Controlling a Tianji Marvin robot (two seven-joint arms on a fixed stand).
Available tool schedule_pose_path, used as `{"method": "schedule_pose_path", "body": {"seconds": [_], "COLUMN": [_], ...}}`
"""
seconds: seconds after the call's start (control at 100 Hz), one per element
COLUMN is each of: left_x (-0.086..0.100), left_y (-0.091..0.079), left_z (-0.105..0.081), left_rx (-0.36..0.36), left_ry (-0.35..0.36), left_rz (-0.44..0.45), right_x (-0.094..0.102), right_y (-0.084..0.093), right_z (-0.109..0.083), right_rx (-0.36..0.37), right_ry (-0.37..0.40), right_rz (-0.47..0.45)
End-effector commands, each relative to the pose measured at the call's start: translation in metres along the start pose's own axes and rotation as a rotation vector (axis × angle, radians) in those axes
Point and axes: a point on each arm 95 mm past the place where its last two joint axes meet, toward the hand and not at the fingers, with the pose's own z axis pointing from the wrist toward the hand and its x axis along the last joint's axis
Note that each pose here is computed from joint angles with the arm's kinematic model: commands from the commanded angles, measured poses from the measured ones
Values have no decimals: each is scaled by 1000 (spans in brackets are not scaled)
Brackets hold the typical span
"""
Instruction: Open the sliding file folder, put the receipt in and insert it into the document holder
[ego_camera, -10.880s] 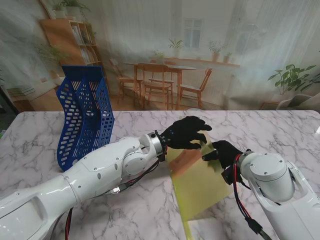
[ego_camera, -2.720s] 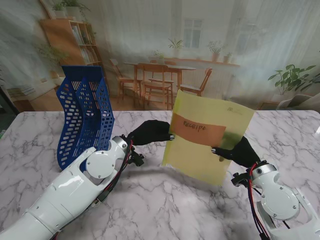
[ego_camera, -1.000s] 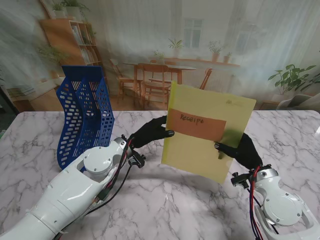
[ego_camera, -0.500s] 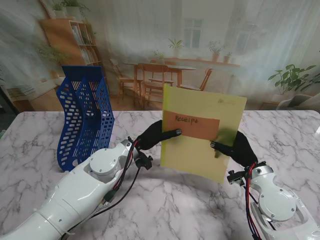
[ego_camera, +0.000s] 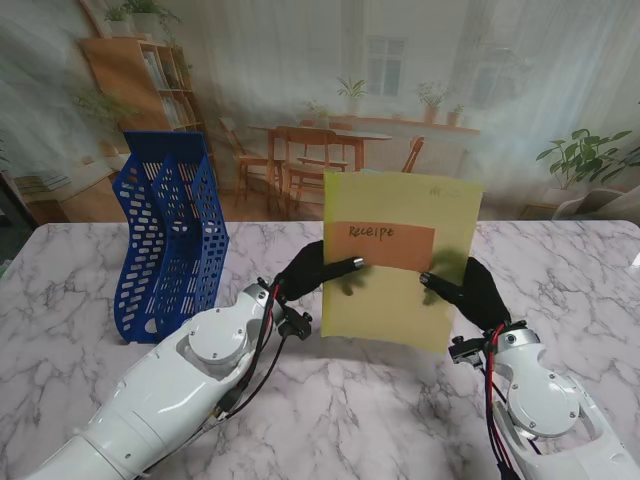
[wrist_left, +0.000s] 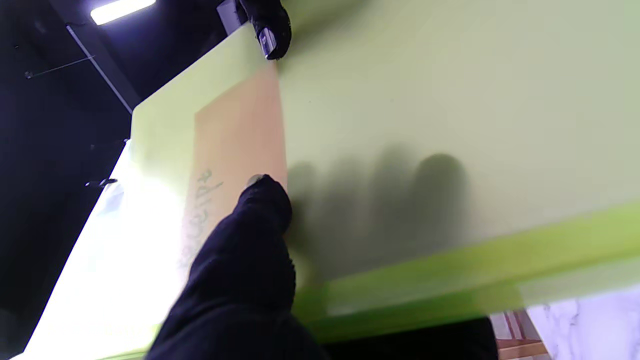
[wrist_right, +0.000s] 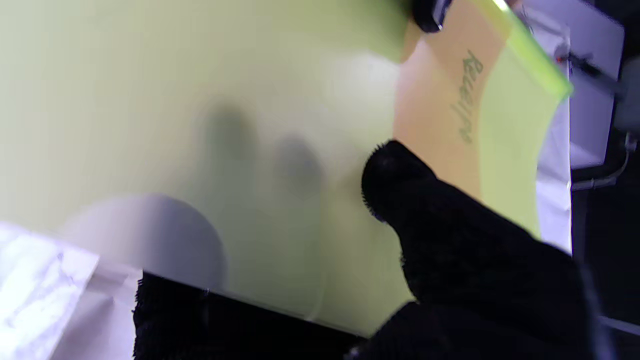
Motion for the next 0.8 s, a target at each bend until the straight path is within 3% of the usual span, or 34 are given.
{"method": "schedule_pose_path", "body": {"seconds": [0.0, 0.26, 0.61, 0.79], "left_x": [4, 17, 39, 56], "left_y": [5, -2, -25, -43], "left_z": [0, -7, -23, -32], "left_rx": [-12, 82, 236, 346], "left_ry": [23, 90, 149, 184], "left_rz": [-36, -2, 85, 187], "right_x": [1, -3, -12, -20], "right_y": [-4, -7, -2, -2], "right_z": [-3, -2, -8, -12], "right_rx": [18, 13, -107, -141], "right_ry": [-21, -24, -48, -71], "right_rz": [27, 24, -12, -30]}}
